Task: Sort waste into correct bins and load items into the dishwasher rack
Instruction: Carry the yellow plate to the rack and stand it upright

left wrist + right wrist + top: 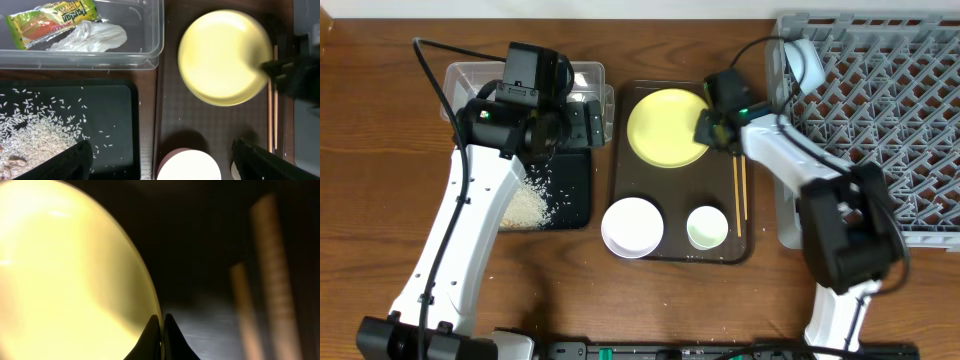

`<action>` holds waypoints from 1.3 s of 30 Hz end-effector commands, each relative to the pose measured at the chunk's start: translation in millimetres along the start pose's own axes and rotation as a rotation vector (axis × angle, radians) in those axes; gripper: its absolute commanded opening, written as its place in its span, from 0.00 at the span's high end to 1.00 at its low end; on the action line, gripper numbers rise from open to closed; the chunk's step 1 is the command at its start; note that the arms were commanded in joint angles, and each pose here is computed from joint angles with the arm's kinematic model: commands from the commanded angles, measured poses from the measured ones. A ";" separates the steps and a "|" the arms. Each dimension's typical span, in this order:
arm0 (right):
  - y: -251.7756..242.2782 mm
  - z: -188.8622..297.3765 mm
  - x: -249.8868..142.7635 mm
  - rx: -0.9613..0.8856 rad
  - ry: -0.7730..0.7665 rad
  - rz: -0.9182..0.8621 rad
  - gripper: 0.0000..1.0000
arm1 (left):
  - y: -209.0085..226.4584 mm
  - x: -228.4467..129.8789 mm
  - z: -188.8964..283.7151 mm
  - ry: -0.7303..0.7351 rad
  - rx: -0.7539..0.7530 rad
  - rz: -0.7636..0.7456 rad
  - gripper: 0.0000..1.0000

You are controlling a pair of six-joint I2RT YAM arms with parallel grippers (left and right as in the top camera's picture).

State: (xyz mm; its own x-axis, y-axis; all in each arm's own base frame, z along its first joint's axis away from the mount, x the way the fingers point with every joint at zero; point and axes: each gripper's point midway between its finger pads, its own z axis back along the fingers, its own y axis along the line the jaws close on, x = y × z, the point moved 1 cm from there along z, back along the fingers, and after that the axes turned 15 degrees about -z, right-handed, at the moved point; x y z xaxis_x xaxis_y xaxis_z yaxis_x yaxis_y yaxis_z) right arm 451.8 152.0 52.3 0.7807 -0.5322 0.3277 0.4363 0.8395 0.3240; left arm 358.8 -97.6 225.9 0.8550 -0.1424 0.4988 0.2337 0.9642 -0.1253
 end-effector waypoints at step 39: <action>-179.4 144.0 270.7 -0.705 -0.806 0.346 0.99 | 2.4 1.5 1.1 -0.003 0.013 0.002 0.09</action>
State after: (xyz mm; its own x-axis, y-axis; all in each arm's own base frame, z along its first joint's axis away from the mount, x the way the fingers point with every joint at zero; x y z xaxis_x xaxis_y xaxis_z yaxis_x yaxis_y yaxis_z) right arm 516.0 -167.2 216.9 0.5113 0.0483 0.8581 0.5987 0.6963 -0.3959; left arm 358.8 -97.6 225.9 0.8549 -0.1428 0.4988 0.2339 0.9642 -0.1248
